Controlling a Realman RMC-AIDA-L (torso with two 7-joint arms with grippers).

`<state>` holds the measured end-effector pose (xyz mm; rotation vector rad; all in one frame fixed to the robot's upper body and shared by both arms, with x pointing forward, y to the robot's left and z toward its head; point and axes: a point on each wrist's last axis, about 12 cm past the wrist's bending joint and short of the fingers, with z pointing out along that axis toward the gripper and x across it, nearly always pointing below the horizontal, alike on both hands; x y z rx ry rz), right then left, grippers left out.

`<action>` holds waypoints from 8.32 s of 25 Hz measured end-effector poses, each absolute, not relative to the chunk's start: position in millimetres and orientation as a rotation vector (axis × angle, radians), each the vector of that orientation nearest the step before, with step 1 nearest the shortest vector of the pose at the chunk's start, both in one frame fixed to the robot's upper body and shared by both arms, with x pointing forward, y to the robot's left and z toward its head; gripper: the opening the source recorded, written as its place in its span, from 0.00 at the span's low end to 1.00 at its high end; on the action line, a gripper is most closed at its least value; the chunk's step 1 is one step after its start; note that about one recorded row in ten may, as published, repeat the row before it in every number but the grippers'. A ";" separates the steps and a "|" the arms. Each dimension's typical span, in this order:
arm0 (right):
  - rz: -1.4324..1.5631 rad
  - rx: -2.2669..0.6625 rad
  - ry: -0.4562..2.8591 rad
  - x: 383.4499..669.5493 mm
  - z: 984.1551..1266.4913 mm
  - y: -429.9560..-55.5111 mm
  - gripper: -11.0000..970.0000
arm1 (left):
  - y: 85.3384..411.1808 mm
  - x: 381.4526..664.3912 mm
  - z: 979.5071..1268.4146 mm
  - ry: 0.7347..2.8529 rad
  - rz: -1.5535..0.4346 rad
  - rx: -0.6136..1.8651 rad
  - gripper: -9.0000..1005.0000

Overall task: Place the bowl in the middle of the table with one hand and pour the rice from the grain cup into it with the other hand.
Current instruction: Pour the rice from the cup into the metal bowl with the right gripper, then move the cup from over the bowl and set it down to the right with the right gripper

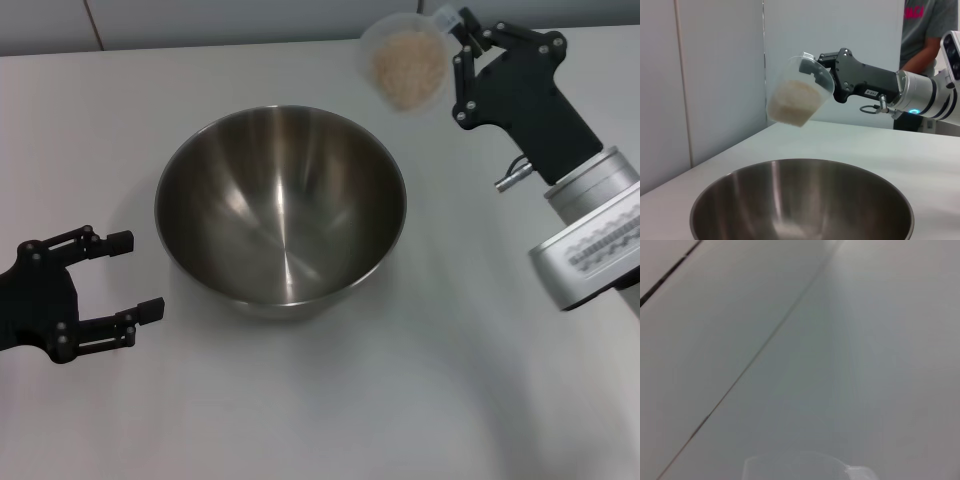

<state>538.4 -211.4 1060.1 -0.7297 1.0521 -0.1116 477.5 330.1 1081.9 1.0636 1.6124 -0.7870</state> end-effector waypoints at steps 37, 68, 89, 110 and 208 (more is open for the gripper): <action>-0.727 -1.241 0.537 541.1 1064.2 -178.7 0.02 | 330.1 483.9 1087.3 1.588 -0.764 1.045 0.81; -0.866 -1.381 0.297 535.1 1060.3 -166.9 0.02 | 325.8 491.4 1088.8 1.582 -0.750 1.049 0.81; -0.981 -1.433 0.137 527.6 1057.5 -159.7 0.02 | 325.9 491.8 1090.1 1.577 -0.746 1.054 0.81; -0.958 -1.418 0.176 521.6 1055.5 -157.7 0.02 | 327.7 492.3 1090.9 1.578 -0.739 1.049 0.81; 0.272 -0.478 1.692 503.9 994.6 -285.8 0.13 | 317.6 493.6 1088.4 1.552 -0.745 1.071 0.81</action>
